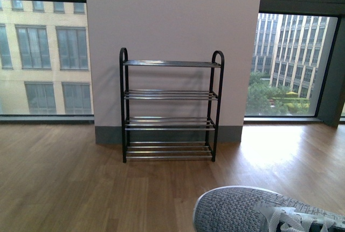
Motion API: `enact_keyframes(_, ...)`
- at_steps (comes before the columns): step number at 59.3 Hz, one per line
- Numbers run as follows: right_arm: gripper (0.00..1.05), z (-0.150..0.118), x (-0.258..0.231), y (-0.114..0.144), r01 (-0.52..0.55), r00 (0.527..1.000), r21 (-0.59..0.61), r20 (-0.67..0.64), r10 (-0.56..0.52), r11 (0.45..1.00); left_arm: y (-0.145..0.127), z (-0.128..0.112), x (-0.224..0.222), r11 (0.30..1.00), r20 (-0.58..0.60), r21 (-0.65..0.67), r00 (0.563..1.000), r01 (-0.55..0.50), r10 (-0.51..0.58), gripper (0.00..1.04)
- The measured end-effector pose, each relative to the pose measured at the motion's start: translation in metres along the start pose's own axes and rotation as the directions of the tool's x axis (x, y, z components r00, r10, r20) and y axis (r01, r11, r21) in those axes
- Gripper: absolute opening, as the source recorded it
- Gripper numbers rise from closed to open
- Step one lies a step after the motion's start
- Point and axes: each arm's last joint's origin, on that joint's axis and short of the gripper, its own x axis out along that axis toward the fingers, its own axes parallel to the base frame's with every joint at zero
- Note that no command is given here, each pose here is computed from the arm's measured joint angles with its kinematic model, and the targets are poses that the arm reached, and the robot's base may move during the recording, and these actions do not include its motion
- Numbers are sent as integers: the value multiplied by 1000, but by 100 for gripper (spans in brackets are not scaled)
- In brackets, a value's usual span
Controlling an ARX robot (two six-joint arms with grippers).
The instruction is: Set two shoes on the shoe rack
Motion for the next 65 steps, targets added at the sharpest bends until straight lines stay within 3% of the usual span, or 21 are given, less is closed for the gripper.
enact_keyframes(65, 1, -3, 0, 0, 2, 1000, 13, -9, -2, 1000, 0, 0, 0, 1000, 1, -1, 1000, -3, 3, 2)
